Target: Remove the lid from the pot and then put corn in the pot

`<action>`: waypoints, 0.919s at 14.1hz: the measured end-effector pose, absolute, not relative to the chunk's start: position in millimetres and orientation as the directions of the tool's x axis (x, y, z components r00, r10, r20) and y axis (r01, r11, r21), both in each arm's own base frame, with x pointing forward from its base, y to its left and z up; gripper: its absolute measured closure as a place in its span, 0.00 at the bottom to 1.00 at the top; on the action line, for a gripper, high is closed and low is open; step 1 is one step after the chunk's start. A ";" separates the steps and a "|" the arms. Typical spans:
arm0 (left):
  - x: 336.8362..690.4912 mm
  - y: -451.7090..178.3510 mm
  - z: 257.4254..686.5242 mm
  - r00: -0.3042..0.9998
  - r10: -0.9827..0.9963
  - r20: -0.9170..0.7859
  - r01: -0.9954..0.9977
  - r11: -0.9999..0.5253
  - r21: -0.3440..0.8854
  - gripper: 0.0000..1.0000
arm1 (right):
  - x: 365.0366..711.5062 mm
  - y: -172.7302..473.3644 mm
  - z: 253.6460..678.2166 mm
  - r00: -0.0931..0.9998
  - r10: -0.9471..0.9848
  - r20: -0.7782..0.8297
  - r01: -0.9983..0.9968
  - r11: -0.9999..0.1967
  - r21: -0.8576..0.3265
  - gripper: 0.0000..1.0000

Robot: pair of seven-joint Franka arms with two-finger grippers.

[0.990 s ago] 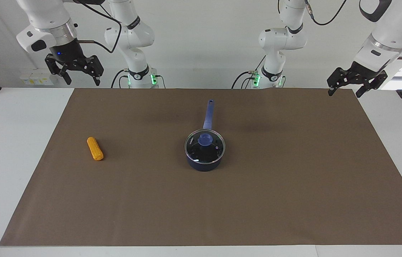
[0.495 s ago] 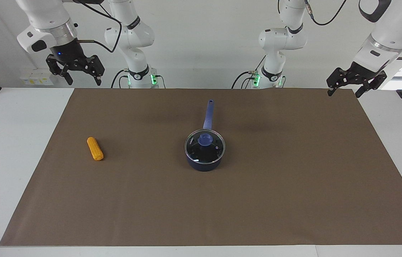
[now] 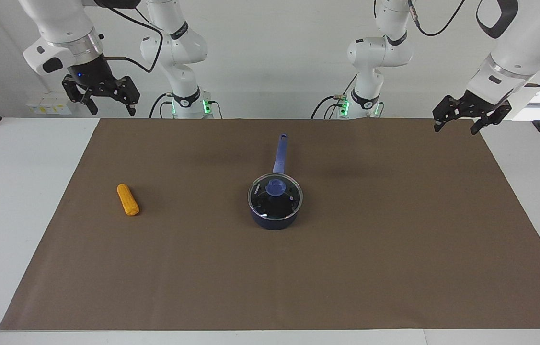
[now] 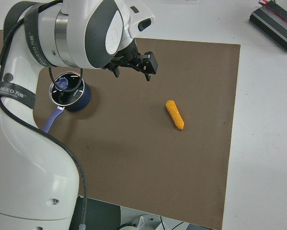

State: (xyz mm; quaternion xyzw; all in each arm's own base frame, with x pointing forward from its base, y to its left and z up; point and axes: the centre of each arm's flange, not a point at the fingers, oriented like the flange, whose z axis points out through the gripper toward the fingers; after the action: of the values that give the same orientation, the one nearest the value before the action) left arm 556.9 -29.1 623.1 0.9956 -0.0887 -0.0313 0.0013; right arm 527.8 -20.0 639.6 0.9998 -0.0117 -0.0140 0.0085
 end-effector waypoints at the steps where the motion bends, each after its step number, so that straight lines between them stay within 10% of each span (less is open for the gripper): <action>1: 559.4 -37.9 616.6 0.980 -0.192 -0.057 -0.192 -0.981 0.007 0.00 | 530.9 -21.1 627.5 1.000 0.002 -0.027 0.002 -1.000 0.016 0.00; 13: 575.1 -219.2 518.0 0.991 -0.120 -0.067 -0.121 -0.993 -0.008 0.00 | 576.4 -97.0 368.1 0.834 0.549 -0.056 0.550 -0.835 -0.005 0.00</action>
State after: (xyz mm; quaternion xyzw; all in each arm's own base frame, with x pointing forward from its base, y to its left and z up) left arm 575.1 -219.2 518.0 0.9976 -0.0604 -0.0331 -0.0062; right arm 576.4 -97.0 368.1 0.9575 0.2871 -0.0277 0.0059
